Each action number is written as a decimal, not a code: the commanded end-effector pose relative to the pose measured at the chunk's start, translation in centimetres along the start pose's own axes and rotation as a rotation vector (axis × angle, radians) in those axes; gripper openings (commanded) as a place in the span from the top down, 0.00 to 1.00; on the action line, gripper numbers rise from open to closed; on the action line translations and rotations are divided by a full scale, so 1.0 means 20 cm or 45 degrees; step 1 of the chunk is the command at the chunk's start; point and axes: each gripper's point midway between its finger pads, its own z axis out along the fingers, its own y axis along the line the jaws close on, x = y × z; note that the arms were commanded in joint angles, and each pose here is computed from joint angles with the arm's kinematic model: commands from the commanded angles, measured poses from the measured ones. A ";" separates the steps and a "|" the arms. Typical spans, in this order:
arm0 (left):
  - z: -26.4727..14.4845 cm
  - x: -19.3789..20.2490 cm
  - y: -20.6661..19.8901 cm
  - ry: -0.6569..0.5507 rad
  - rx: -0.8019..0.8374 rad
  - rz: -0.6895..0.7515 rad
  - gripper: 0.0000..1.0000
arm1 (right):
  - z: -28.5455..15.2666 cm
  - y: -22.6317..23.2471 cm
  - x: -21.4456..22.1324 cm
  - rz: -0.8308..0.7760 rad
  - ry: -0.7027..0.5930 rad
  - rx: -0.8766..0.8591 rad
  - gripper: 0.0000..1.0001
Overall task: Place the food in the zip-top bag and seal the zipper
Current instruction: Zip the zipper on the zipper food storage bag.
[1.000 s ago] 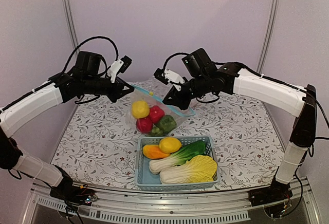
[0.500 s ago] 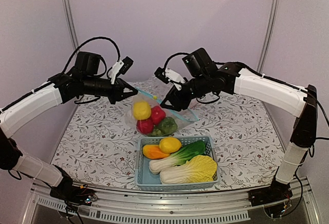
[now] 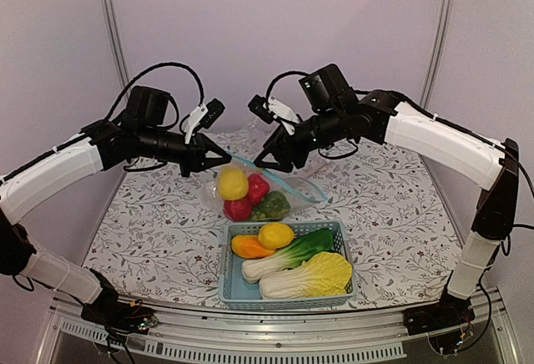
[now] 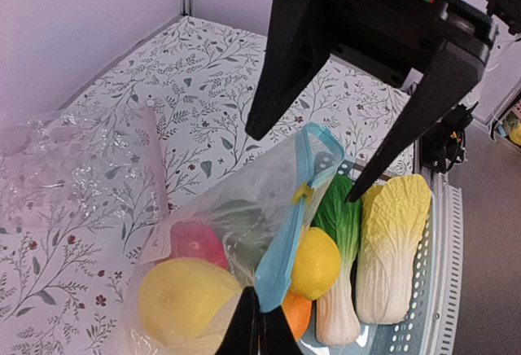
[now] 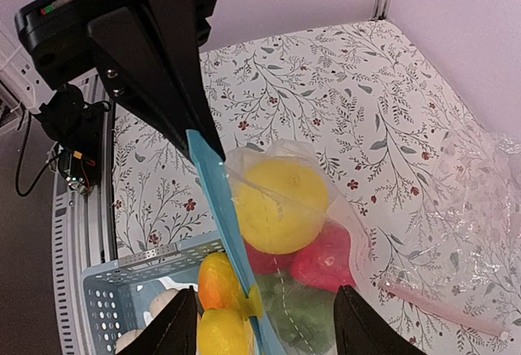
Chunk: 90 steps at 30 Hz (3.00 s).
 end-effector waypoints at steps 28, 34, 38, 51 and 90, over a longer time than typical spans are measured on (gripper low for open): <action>-0.01 -0.05 -0.02 -0.025 0.007 0.032 1.00 | 0.09 0.06 0.05 -0.018 0.071 -0.109 0.66; -0.01 -0.05 -0.02 -0.023 0.005 0.031 1.00 | 0.10 0.05 0.07 -0.012 0.083 -0.110 0.74; -0.01 -0.05 -0.02 -0.020 0.002 0.031 1.00 | 0.10 0.05 0.07 -0.009 0.083 -0.110 0.81; -0.04 -0.05 0.11 -0.022 -0.150 -0.008 1.00 | 0.09 0.03 0.10 0.003 0.100 -0.087 0.95; -0.17 -0.05 0.40 -0.085 -0.461 -0.158 1.00 | 0.04 -0.03 0.23 0.048 0.179 0.033 0.98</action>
